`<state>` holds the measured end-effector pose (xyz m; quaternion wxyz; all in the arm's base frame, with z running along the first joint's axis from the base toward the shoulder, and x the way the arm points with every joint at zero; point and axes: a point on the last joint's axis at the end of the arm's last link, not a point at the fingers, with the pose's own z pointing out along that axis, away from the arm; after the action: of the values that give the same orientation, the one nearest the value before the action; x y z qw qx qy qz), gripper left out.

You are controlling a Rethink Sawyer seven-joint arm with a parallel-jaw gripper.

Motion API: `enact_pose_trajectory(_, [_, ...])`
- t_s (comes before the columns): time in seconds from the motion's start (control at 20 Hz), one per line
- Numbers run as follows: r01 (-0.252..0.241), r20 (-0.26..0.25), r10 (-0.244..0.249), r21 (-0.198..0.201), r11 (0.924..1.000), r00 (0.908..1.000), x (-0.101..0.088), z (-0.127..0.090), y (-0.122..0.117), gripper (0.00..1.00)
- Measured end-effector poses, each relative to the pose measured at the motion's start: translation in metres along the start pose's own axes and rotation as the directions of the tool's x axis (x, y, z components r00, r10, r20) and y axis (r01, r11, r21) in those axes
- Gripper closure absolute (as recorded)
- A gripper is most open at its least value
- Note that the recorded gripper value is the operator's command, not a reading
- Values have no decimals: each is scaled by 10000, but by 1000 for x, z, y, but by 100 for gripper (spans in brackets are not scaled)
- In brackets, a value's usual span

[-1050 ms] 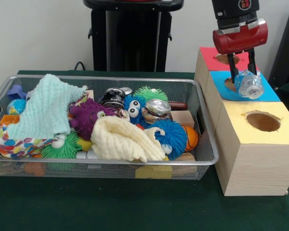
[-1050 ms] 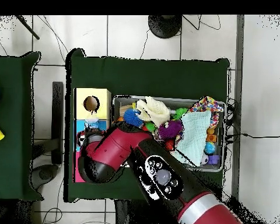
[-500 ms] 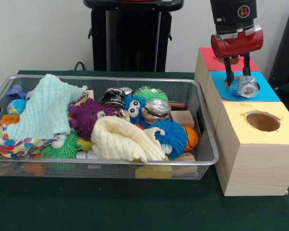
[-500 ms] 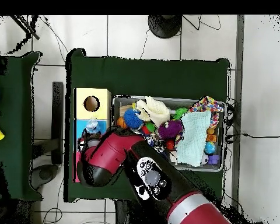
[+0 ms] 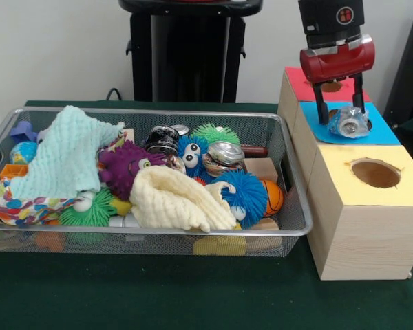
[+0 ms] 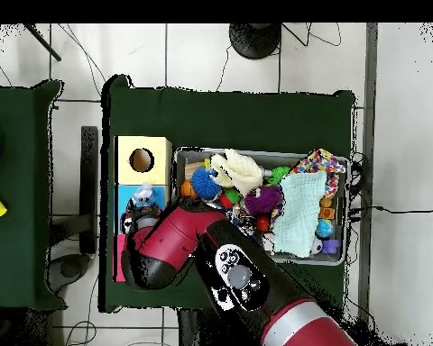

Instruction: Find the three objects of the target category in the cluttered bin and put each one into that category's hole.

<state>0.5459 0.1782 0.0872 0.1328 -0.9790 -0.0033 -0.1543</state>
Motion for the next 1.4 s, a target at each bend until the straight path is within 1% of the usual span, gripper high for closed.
enact_pose_trajectory(0.25, [-698, 135, 697, 15, 9976, 9975, 0, -11, 13, 0])
enact_pose_trajectory(0.3, [-988, 177, 988, 25, 9951, 9950, 1, -18, 19, 0])
enact_pose_trajectory(0.5, [-1349, 193, 1347, 61, 9908, 9907, 4, -28, 23, 0])
enact_pose_trajectory(0.65, [-1678, 225, 1676, 57, 9858, 9856, 9, -39, 27, 0])
enact_pose_trajectory(0.75, [-1721, 221, 1719, 41, 9851, 9849, 10, -42, 27, 0])
enact_pose_trajectory(1.0, [-1571, 295, 1570, 23, 9876, 9872, 4, -44, 22, 0])
enact_pose_trajectory(1.05, [-1469, 347, 1467, 32, 9892, 9886, 1, -43, 17, 0])
enact_pose_trajectory(1.25, [-1235, 375, 1231, 78, 9923, 9917, -2, -43, 5, 0])
enact_pose_trajectory(1.4, [-1214, 366, 1209, 115, 9925, 9920, -1, -44, 0, 0])
